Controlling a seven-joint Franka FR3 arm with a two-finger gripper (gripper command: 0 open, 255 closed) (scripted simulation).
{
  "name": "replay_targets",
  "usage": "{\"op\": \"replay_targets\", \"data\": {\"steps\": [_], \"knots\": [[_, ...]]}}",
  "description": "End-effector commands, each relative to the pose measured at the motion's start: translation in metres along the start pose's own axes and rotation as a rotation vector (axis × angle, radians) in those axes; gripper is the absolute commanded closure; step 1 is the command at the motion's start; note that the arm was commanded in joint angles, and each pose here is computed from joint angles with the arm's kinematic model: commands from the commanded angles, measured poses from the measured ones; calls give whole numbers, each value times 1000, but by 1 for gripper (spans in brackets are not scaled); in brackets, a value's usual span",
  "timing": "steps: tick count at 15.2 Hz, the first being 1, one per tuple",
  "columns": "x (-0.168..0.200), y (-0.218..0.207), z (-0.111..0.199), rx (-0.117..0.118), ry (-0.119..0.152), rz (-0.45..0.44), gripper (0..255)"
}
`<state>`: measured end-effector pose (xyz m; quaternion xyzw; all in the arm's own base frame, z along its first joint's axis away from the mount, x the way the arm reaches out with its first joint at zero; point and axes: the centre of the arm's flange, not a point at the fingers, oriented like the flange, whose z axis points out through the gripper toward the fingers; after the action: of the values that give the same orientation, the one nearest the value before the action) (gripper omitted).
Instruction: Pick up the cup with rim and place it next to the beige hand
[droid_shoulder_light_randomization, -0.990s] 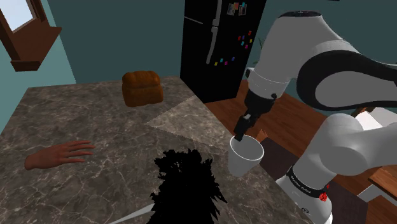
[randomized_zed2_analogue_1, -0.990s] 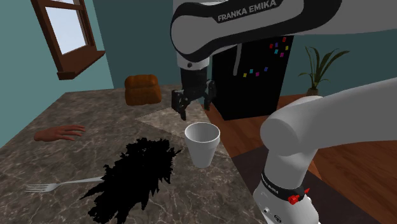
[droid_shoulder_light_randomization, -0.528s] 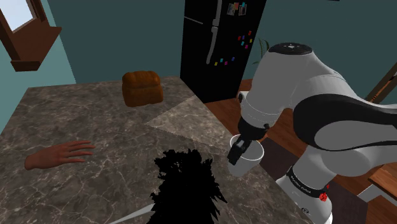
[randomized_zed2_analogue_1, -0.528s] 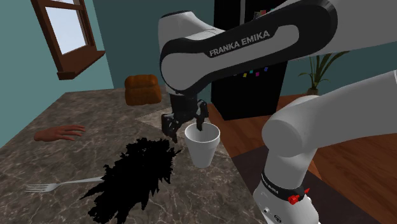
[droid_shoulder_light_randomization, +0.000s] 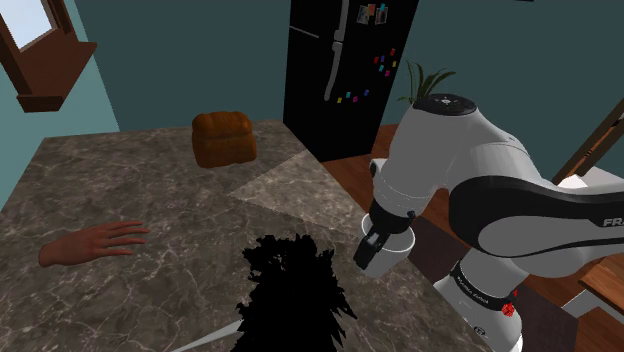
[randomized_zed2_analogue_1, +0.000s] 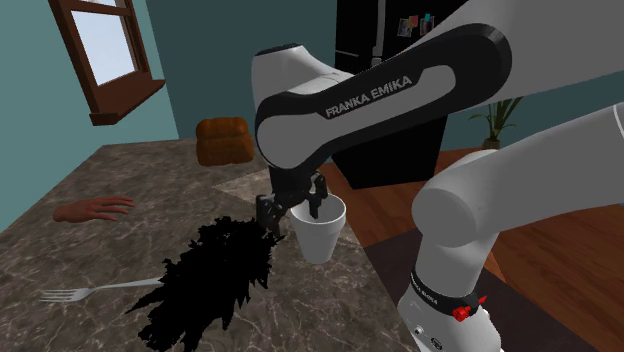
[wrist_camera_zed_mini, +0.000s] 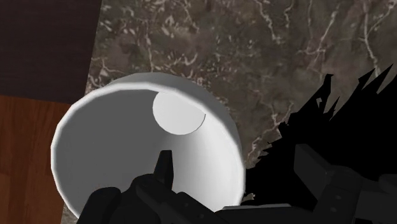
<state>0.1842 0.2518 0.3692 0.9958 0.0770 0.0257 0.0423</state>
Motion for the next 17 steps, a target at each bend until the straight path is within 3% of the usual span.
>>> {"op": "replay_targets", "data": {"steps": [1, 5, 6, 17], "knots": [[0, 0, 1, 0, 0, 0, 0], [0, 0, 1, 0, 0, 0, 0], [0, 0, 1, 0, 0, 0, 255], [0, 1, -9, 0, 0, 0, 255]]}}
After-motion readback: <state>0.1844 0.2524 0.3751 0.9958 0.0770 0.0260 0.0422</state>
